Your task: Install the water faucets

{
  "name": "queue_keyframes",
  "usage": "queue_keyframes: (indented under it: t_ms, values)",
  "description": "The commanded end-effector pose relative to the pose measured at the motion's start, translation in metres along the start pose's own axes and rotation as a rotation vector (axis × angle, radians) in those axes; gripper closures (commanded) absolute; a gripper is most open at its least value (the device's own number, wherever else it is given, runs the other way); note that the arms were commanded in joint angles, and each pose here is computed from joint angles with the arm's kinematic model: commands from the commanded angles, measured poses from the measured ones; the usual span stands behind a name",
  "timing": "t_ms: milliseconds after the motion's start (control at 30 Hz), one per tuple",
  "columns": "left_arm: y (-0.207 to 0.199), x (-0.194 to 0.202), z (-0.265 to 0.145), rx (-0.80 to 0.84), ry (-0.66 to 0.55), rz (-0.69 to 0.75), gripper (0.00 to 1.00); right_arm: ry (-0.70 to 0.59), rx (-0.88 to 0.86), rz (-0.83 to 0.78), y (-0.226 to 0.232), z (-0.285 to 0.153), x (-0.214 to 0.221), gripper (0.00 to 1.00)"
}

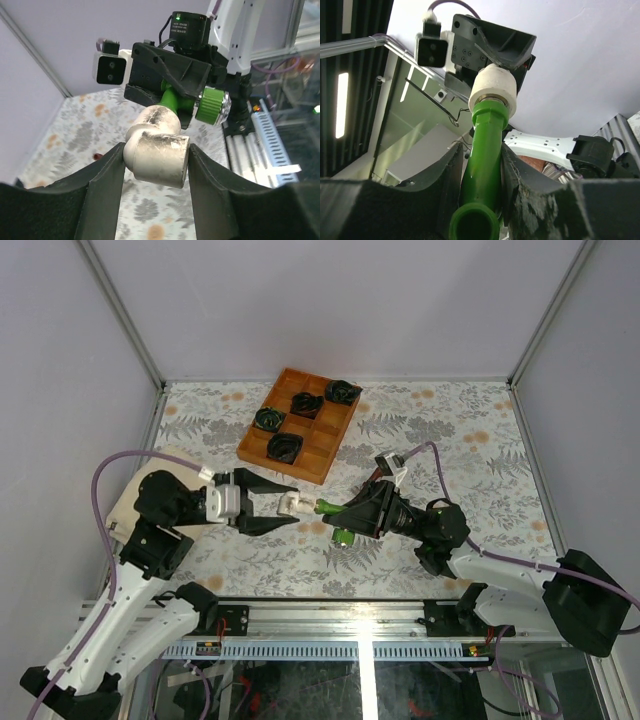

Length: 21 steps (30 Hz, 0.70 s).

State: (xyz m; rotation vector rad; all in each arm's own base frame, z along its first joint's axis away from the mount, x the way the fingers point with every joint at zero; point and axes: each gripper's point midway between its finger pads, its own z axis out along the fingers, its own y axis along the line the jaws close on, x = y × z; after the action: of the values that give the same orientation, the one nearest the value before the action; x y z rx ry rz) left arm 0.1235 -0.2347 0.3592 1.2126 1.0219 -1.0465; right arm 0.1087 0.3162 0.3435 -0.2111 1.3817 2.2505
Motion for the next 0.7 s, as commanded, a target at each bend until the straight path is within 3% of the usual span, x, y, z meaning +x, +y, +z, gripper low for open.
queue_keyframes:
  t_ms: [0, 67, 133, 267, 367, 467, 667]
  values:
    - [-0.011, -0.001, 0.0, 0.108, -0.037, 0.326, 0.5, -0.069, -0.167, 0.004, 0.048, 0.006, -0.018, 1.0]
    - [-0.007, -0.002, 0.0, 0.087, -0.034, 0.343, 0.32, -0.067, -0.167, 0.013, 0.047, 0.006, -0.017, 1.0]
    - [-0.006, -0.005, -0.001, 0.077, -0.035, 0.349, 0.02, -0.061, -0.166, 0.003, 0.047, 0.006, -0.016, 1.0]
    - [-0.002, -0.017, -0.002, 0.023, -0.07, 0.322, 0.0, -0.057, -0.127, -0.038, 0.042, 0.006, -0.015, 1.0]
    - [0.011, -0.036, -0.005, -0.114, -0.151, 0.186, 0.0, -0.055, -0.067, -0.109, 0.033, 0.007, -0.015, 1.0]
    - [0.023, -0.052, -0.011, -0.24, -0.246, -0.031, 0.0, -0.059, -0.02, -0.198, 0.025, 0.006, -0.017, 1.0]
    - [0.048, -0.044, -0.024, -0.487, -0.232, -0.538, 0.0, -0.051, 0.075, -0.412, 0.017, 0.006, -0.024, 1.0]
